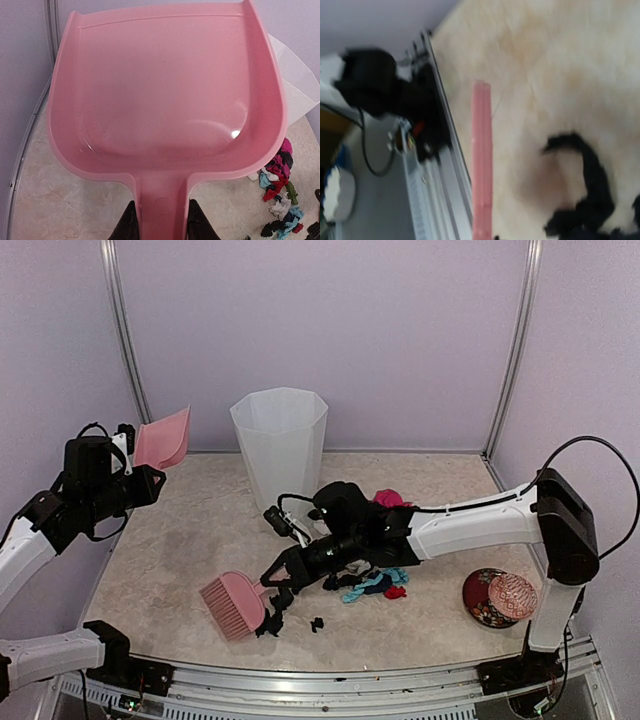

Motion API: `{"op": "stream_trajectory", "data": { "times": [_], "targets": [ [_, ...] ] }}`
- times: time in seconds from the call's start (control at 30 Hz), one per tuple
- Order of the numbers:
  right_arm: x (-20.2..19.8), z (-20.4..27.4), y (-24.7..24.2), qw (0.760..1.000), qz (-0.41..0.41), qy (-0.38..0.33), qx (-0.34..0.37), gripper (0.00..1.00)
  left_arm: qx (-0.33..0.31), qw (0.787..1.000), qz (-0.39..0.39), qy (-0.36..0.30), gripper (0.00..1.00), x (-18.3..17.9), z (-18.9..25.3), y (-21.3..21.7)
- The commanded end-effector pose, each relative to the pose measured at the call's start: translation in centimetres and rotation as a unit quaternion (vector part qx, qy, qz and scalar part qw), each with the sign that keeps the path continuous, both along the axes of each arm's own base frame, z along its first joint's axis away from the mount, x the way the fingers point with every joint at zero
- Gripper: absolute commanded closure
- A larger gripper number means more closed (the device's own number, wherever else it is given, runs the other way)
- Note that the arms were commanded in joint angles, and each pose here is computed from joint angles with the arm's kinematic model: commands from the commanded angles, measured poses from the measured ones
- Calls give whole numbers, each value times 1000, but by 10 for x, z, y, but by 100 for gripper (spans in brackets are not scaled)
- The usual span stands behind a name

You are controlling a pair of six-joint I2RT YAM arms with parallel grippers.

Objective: Sweep away the paper scraps from the table

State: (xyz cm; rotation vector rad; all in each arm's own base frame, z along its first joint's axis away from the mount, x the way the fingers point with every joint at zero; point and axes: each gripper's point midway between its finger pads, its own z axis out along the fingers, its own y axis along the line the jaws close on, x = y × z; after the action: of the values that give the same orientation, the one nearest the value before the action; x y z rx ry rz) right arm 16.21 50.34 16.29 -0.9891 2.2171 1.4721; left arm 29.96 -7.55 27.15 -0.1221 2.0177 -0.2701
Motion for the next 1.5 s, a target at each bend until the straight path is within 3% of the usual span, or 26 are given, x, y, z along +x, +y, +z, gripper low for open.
{"op": "stream_trajectory", "data": {
  "times": [0.0, 0.13, 0.33, 0.83, 1.07, 1.33, 1.47],
  "targets": [
    [-13, -22, -1, 999, 24, 14, -41, 100, -5, 1000, -7, -14, 100, 1, 5, -3],
    [0, -61, -25, 992, -27, 14, -121, 100, -4, 1000, -8, -11, 100, 2, 4, -4],
    [21, -90, -79, 978, -105, 22, -181, 100, 0, 1000, -7, -3, 100, 5, -2, -4],
    [76, -101, -243, 906, -311, 9, -287, 100, 7, 1000, -8, 17, 100, 7, -13, -9],
    [92, -67, -277, 894, -364, -14, -261, 100, -6, 999, -25, 26, 100, 3, -15, -27],
    [82, 38, -254, 939, -311, -69, -128, 100, -38, 994, -83, 61, 100, -25, -35, -79],
    [83, 89, -258, 937, -319, -115, -85, 100, -25, 989, -114, 87, 100, -41, -50, -99]
  ]
}}
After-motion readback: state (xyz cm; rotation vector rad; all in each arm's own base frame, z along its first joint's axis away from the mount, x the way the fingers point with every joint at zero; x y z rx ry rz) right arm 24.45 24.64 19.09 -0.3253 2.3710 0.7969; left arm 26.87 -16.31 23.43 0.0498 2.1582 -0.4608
